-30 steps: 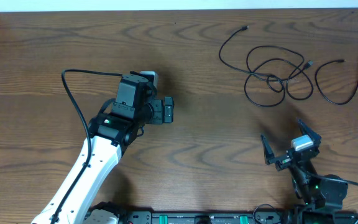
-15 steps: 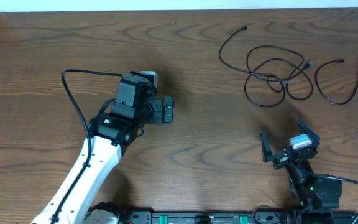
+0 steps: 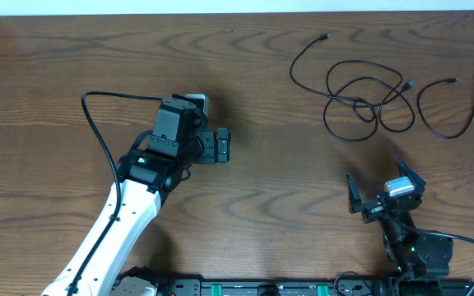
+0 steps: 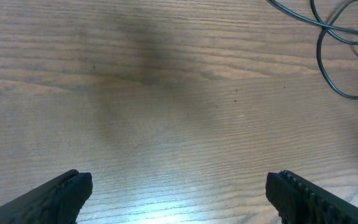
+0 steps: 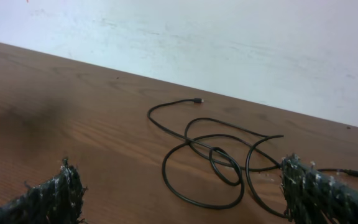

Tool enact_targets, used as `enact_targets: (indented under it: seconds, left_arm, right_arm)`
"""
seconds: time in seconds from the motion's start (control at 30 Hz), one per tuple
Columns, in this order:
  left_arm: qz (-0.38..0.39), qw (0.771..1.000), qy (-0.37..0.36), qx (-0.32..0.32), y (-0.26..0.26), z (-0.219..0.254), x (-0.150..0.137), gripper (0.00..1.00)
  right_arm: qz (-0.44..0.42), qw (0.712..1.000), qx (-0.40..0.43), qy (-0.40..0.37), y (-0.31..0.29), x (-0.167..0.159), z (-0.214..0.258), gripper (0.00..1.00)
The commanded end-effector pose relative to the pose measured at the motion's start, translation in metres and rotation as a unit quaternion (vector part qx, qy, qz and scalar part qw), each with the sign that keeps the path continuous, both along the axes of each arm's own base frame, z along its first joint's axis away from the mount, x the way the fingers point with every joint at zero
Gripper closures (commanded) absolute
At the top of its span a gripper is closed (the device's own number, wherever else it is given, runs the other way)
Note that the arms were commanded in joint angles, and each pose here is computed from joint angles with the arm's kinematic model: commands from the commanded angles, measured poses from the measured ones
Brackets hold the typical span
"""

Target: Untangle cables

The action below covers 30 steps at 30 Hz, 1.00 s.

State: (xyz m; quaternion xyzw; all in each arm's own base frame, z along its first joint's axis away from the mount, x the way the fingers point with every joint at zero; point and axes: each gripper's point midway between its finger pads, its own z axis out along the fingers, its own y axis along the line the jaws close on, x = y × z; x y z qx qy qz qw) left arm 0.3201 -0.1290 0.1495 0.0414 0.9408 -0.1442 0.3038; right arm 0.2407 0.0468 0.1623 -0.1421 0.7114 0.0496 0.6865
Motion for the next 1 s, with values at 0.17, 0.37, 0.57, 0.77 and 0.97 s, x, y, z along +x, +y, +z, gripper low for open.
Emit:
enact_targets:
  seconds: [0.17, 0.37, 0.57, 0.77, 0.97]
  left_arm:
    - [0.008, 1.0, -0.003, -0.002, 0.0009, 0.0038, 0.004, 0.03]
    - [0.008, 1.0, -0.003, -0.002, 0.0009, 0.0036, 0.004, 0.03]
    - [0.008, 1.0, -0.003, -0.002, 0.0009, 0.0038, 0.004, 0.03]
    - [0.008, 1.0, -0.003, -0.002, 0.0009, 0.0036, 0.004, 0.04]
    - [0.005, 1.0, -0.002, 0.023, 0.0076, 0.0003, 0.0025, 0.03]
  right_arm:
    - [-0.011, 1.0, 0.005, 0.002, -0.0042, 0.0006, -0.0006, 0.01]
    - [-0.011, 1.0, 0.005, 0.002, -0.0042, 0.0006, -0.0006, 0.01]
    - [-0.011, 1.0, 0.005, 0.002, -0.0042, 0.0006, -0.0006, 0.01]
    - [-0.011, 1.0, 0.005, 0.002, -0.0042, 0.0006, -0.0006, 0.01]
    - [-0.011, 1.0, 0.005, 0.002, -0.0042, 0.0006, -0.0007, 0.01]
